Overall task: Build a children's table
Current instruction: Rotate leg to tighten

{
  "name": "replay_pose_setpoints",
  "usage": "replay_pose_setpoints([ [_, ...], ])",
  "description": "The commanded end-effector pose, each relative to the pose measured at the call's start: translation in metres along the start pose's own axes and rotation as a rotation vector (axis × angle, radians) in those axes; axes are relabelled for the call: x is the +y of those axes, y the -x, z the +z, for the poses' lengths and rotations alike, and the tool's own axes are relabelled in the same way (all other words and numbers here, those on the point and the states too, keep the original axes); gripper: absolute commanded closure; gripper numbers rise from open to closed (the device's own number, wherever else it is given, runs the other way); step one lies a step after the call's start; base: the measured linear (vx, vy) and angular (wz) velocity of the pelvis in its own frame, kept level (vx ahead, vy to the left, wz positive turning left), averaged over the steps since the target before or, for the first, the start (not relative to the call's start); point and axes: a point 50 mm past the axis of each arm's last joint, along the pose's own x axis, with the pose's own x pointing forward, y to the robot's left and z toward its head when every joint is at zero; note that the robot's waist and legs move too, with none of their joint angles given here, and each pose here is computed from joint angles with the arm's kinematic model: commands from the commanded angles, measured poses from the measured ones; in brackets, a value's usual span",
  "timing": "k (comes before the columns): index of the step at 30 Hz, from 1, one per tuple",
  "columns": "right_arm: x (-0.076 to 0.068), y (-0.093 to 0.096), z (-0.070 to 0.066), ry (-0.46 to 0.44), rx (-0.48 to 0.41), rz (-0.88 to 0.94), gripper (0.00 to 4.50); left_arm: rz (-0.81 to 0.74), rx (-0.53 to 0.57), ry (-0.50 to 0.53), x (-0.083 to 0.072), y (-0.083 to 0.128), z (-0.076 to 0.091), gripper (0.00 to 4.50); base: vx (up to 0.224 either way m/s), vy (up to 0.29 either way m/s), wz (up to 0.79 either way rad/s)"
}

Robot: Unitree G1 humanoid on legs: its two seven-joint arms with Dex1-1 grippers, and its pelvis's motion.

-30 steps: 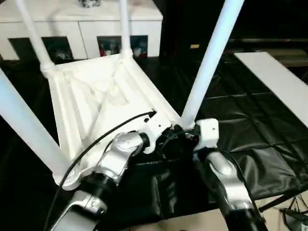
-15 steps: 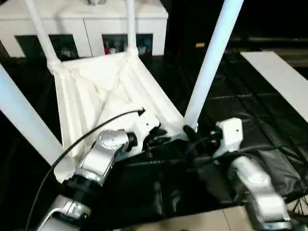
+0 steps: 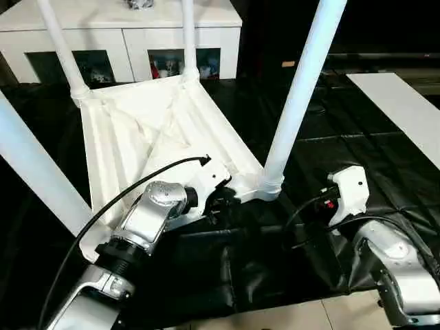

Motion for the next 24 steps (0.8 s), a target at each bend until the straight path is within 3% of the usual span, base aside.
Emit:
replay_pose_setpoints([
  [1,-0.004,-0.001,0.003,0.009,0.004,0.001,0.63,-0.045,0.076,0.024,-0.005,0.001,-0.013,3.80,0.000,0.000,0.00],
  [6,-0.008,-0.003,0.004,0.014,0.004,-0.008,0.63,-0.062,0.088,0.018,-0.007,0.005,-0.015,4.05,0.000,0.000,0.00],
  [11,-0.009,-0.008,0.005,0.015,0.001,0.004,0.63,-0.066,0.025,0.024,-0.005,0.006,-0.010,4.41,0.000,0.000,0.00],
  [18,0.002,-0.001,-0.013,0.036,0.090,0.229,0.63,-0.200,-0.046,-0.069,-0.020,0.009,-0.011,4.46,0.000,0.000,0.00],
  [19,0.002,0.000,-0.014,0.034,0.094,0.247,0.35,-0.211,-0.051,-0.080,-0.021,0.010,-0.010,4.50,0.000,0.000,0.00],
  [24,0.000,0.005,-0.012,0.058,0.102,0.336,0.07,-0.270,-0.032,-0.141,-0.024,0.014,-0.015,4.50,0.000,0.000,0.00],
])
